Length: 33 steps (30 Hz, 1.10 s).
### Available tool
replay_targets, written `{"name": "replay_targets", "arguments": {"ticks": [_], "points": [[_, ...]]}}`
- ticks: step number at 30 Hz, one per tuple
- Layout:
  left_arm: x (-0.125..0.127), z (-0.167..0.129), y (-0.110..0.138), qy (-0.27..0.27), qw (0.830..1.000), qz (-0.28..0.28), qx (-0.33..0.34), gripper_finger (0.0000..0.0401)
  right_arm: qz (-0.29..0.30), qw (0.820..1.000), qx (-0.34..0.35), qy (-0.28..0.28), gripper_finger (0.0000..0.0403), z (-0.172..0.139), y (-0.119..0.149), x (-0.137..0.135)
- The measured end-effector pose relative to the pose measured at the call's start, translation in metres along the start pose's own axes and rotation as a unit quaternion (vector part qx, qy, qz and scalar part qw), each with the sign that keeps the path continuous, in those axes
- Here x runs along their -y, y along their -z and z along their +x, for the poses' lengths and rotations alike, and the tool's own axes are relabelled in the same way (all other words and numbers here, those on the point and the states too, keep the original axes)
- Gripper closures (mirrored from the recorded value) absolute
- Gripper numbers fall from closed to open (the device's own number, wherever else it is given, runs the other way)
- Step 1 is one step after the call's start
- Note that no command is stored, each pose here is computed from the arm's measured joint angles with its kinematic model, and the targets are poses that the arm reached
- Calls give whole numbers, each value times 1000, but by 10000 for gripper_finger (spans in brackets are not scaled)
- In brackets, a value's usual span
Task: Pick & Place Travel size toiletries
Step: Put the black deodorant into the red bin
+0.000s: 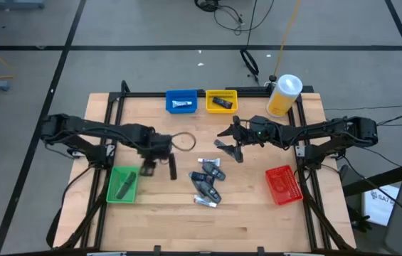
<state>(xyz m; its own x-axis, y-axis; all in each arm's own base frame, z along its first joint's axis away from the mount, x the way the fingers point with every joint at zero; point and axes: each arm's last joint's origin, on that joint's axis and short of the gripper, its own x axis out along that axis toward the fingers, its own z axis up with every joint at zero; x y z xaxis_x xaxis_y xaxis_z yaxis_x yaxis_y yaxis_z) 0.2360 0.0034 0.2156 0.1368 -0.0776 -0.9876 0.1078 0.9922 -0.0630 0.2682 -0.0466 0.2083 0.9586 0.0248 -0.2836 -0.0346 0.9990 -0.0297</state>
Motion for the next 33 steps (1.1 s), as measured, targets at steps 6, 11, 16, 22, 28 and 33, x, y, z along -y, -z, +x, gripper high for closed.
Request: {"name": "replay_targets", "arguments": {"ticks": [6, 11, 16, 22, 28, 33], "points": [[-17, -17, -47, -70, 957, 38, 277, 233, 2, 1000, -7, -1, 180, 0, 1, 0], [-28, -37, -68, -71, 897, 86, 427, 248, 19, 1000, -17, -1, 181, 0, 3, 0], [-44, -55, -61, -38, 870, 112, 479, 269, 60, 997, -56, -2, 183, -1, 11, -1], [-56, -58, -27, -31, 853, 91, 512, 294, 94, 991, -91, -2, 184, -2, 17, -2], [-46, -63, 12, -103, 808, 64, 577, 308, 99, 991, -93, -7, 184, -1, 17, -5], [-40, -68, 27, -115, 797, 58, 590, 308, 97, 991, -90, -6, 187, -1, 17, -5]]}}
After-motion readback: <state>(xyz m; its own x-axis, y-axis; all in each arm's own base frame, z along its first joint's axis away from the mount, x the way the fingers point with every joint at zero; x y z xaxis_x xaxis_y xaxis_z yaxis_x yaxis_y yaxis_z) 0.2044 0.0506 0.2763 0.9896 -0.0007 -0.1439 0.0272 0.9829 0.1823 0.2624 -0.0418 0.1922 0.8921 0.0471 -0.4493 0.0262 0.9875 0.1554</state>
